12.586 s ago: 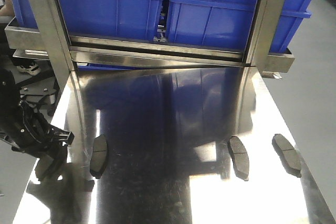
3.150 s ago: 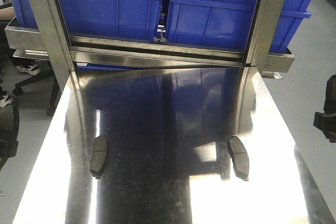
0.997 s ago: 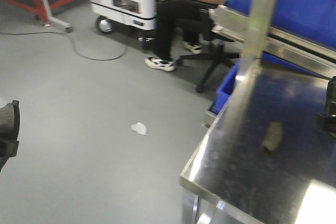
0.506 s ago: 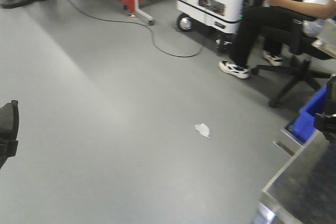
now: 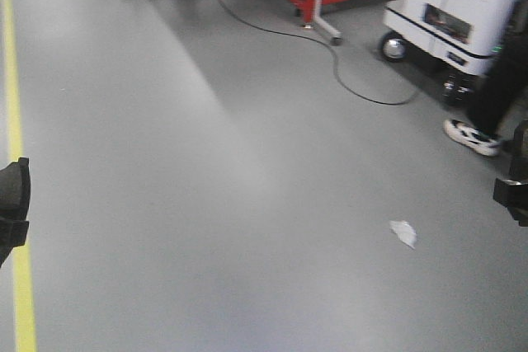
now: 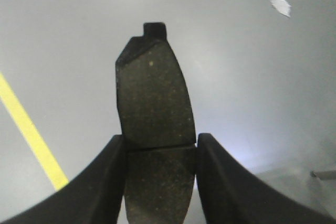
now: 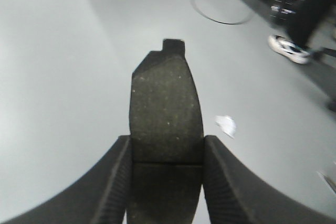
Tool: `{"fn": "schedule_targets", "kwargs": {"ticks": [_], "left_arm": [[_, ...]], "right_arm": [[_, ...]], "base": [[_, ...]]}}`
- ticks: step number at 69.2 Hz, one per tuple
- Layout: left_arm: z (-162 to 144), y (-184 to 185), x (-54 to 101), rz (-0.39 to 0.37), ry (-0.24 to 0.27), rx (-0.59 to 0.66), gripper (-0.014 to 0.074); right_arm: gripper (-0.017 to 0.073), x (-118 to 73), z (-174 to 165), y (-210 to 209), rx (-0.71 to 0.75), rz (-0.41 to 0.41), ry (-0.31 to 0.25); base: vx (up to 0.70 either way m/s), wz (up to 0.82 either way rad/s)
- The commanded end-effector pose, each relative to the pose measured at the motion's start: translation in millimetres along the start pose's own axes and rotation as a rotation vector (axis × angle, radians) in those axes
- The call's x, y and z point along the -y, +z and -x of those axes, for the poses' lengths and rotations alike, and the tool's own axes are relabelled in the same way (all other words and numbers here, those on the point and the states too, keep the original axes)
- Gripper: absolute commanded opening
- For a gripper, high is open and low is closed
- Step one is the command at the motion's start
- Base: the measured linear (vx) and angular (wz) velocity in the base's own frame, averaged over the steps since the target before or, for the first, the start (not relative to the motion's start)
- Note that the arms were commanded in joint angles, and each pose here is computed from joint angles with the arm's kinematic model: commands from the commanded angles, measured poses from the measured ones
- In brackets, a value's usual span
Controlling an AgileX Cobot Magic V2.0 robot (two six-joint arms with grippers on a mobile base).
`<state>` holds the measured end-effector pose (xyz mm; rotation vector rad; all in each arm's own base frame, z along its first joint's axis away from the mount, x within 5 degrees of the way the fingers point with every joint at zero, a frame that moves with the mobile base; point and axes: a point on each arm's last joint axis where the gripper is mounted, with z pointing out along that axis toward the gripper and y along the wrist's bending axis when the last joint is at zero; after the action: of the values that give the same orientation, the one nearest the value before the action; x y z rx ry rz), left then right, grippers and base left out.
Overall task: Move and align brake pads A on conveyor
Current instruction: 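Drive the base away from the steel table holding both brake pads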
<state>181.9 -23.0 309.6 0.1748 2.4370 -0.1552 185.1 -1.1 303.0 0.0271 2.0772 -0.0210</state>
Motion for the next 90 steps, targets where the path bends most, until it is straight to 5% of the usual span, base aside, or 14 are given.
{"fn": "schedule_targets", "kwargs": {"ticks": [1,48,90], "left_arm": [[12.6,-9.2,1.5,-0.001,-0.003,0.109,0.0163],[12.5,-9.2,1.5,-0.002,-0.003,0.108,0.0163],[12.6,-9.5,1.6,-0.002,-0.003,0.11,0.0163]], "right_arm": [[0.0112,-0.4,18.6,-7.8,0.134,0.007,-0.012],[0.0112,-0.3,18.5,-7.8,0.132,0.007,-0.012],[0.0112,-0.3,18.3,-7.8,0.131,0.007,-0.012]], "base": [[0.13,0.58],[0.19,0.59],[0.37,0.09]]}}
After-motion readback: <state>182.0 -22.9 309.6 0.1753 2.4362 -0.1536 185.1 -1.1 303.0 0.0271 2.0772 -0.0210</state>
